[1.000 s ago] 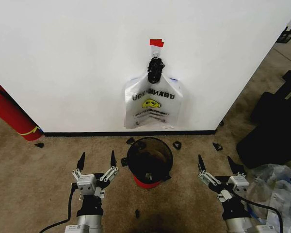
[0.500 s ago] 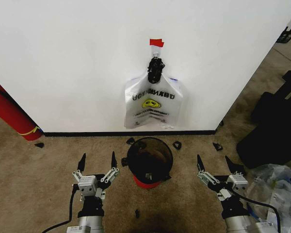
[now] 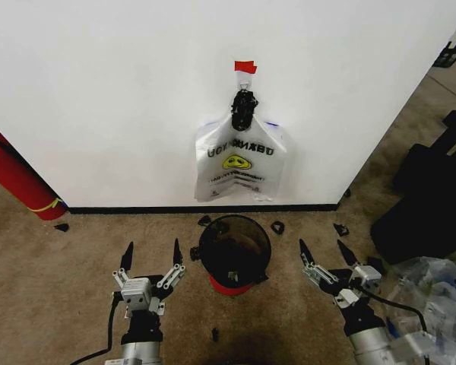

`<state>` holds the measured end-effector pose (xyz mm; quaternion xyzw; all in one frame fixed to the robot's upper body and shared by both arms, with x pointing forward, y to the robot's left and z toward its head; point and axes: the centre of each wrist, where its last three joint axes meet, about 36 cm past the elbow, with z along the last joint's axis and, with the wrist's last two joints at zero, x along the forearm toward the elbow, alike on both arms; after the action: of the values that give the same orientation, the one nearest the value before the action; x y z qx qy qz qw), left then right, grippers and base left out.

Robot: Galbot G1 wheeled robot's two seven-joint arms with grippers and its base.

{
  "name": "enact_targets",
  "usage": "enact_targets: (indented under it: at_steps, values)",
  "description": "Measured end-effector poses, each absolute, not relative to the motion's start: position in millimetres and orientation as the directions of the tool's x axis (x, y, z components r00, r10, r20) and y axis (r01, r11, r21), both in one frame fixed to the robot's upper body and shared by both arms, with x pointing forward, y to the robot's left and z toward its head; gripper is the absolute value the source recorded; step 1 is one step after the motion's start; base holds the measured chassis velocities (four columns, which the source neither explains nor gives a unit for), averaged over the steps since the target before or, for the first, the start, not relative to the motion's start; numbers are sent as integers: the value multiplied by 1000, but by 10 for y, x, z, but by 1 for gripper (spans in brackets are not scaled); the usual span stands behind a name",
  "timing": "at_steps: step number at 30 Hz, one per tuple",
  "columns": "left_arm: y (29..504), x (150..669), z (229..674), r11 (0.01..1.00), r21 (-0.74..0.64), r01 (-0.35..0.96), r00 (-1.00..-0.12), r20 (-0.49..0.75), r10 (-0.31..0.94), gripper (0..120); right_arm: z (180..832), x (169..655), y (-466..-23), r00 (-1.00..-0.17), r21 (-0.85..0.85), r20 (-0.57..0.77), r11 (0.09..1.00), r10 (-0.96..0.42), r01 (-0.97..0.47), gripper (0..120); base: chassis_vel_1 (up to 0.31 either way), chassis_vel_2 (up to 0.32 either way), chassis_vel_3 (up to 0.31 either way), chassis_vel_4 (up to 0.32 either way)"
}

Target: Pick up the garbage bag from the wall and place it over the trash bin.

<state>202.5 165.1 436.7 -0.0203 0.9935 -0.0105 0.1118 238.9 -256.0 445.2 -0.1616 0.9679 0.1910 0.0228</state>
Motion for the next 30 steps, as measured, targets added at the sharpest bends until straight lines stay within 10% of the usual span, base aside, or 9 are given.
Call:
enact_targets:
  at_steps: [30]
  values:
    - [1628, 1724, 4393, 996, 1, -94, -973, -210, -92, 99, 4353, 4542, -2813, -826, 620, -268, 567, -497, -542, 100, 0, 0, 0, 0]
